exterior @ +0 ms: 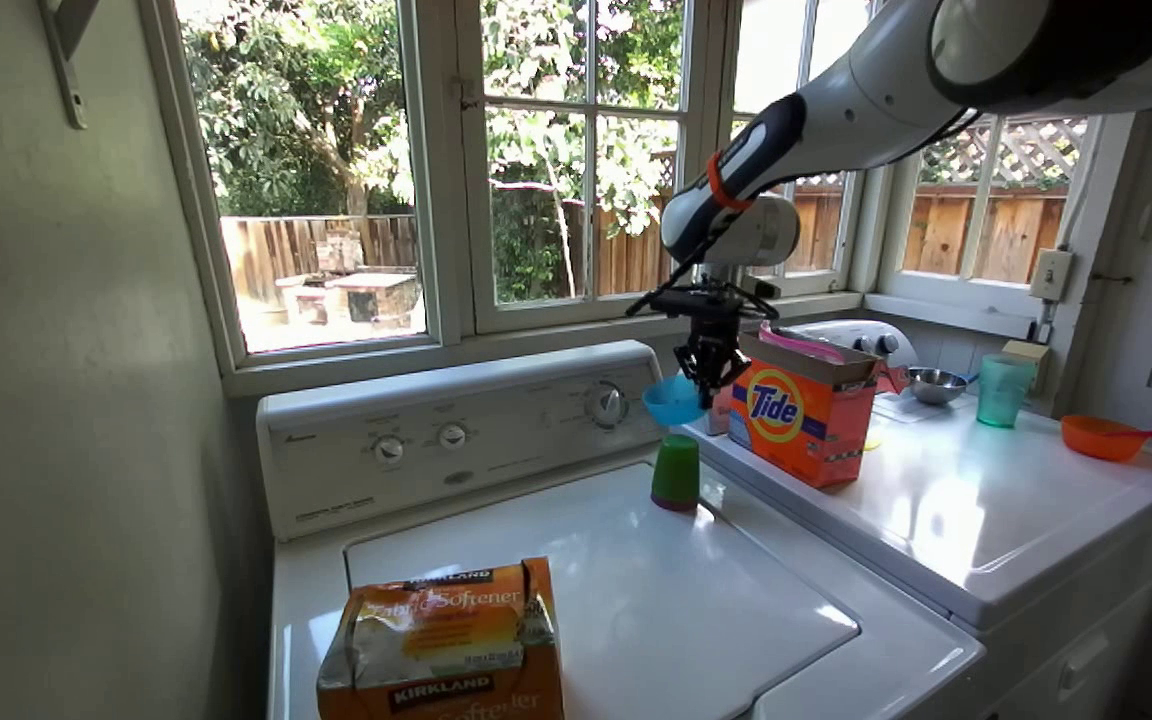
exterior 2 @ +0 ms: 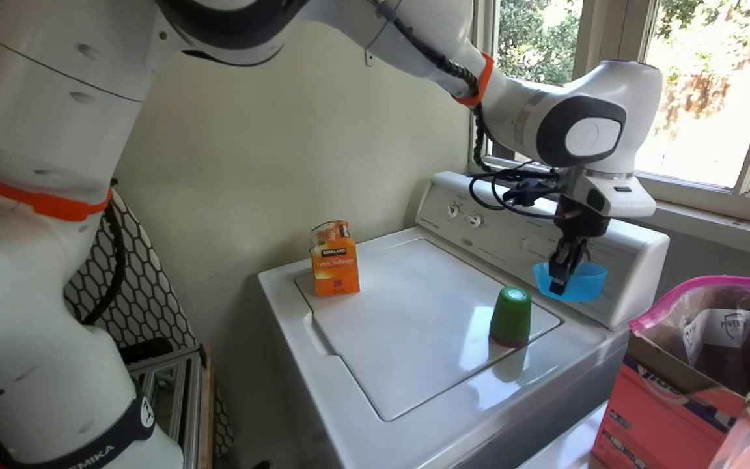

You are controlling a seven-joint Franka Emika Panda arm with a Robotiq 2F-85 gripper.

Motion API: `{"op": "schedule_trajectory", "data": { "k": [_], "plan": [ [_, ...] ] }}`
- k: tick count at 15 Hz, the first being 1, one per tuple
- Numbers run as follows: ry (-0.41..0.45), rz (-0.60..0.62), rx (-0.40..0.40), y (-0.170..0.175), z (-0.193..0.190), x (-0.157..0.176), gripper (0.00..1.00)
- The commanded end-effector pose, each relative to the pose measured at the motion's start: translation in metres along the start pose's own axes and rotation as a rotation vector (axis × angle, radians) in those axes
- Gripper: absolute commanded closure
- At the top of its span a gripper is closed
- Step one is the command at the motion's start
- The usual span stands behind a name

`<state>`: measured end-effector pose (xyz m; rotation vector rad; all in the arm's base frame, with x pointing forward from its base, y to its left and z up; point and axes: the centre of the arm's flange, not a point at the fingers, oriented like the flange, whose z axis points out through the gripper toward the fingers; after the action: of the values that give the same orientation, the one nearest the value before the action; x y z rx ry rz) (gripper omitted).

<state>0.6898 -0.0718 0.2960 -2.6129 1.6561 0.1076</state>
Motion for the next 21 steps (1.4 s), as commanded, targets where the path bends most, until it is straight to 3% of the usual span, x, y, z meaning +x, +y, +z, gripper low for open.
{"op": "schedule_trajectory", "data": {
  "k": [1,5,11,17,18,19,21],
  "plan": [
    [0.092,-0.168,0.058,0.040,-0.029,-0.050,0.99],
    [0.111,-0.386,0.078,0.033,-0.052,-0.090,0.99],
    [-0.014,-0.631,-0.095,0.012,-0.033,-0.140,0.99],
    [-0.042,-0.731,-0.400,-0.013,0.006,-0.185,0.99],
    [-0.052,-0.682,-0.426,-0.010,0.008,-0.179,0.99],
    [-0.054,-0.707,-0.348,0.005,0.005,-0.186,0.96],
    [-0.056,-0.693,-0.386,0.002,0.010,-0.186,0.96]
  ]
}}
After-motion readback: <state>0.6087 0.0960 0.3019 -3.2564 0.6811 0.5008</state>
